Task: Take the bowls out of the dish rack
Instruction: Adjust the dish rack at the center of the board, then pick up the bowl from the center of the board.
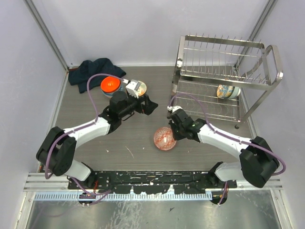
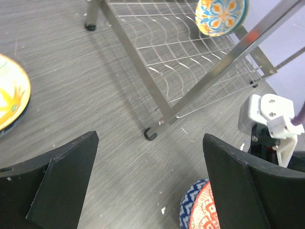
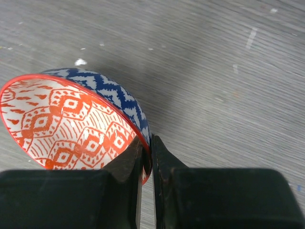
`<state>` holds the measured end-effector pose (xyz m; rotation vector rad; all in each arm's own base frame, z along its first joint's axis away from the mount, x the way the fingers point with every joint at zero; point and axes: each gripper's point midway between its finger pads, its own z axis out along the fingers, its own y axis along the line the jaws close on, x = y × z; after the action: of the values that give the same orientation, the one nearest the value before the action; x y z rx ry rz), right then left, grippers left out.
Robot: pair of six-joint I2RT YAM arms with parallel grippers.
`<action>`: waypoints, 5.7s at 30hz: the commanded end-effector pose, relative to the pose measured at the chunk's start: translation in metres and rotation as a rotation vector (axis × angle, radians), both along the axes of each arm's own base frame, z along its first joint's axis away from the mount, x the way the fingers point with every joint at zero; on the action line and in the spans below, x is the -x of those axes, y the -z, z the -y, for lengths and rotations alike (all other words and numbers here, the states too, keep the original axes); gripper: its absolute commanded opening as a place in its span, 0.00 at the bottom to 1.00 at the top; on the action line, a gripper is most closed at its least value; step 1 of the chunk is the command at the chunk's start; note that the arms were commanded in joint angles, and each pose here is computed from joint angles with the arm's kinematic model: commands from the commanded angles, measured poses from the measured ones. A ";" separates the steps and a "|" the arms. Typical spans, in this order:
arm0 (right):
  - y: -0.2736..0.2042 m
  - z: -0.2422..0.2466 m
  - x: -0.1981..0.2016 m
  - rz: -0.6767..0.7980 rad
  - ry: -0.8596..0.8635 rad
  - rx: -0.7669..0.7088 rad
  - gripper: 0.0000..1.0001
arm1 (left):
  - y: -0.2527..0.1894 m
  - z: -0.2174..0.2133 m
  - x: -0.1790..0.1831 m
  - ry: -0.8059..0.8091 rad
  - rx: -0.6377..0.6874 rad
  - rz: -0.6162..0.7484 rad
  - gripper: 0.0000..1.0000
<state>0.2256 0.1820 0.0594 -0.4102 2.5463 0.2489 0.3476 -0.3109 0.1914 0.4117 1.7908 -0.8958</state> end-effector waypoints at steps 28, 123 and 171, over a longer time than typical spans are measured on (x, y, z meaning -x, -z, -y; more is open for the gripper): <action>-0.042 -0.252 -0.119 0.032 -0.272 -0.232 0.01 | -0.087 -0.215 0.074 -0.767 0.070 0.227 0.98; -0.193 -0.221 -0.104 0.583 -0.288 -0.227 0.59 | 0.073 -0.214 -0.010 -0.812 -0.177 -0.149 0.94; -0.284 -0.107 -0.032 0.882 -0.132 -0.357 0.59 | 0.124 -0.206 -0.047 -0.809 -0.255 -0.292 0.00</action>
<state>0.2583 0.2924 0.3221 -0.4704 1.6319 0.4225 0.3907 -0.1070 0.0538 -0.3057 2.1248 -0.1580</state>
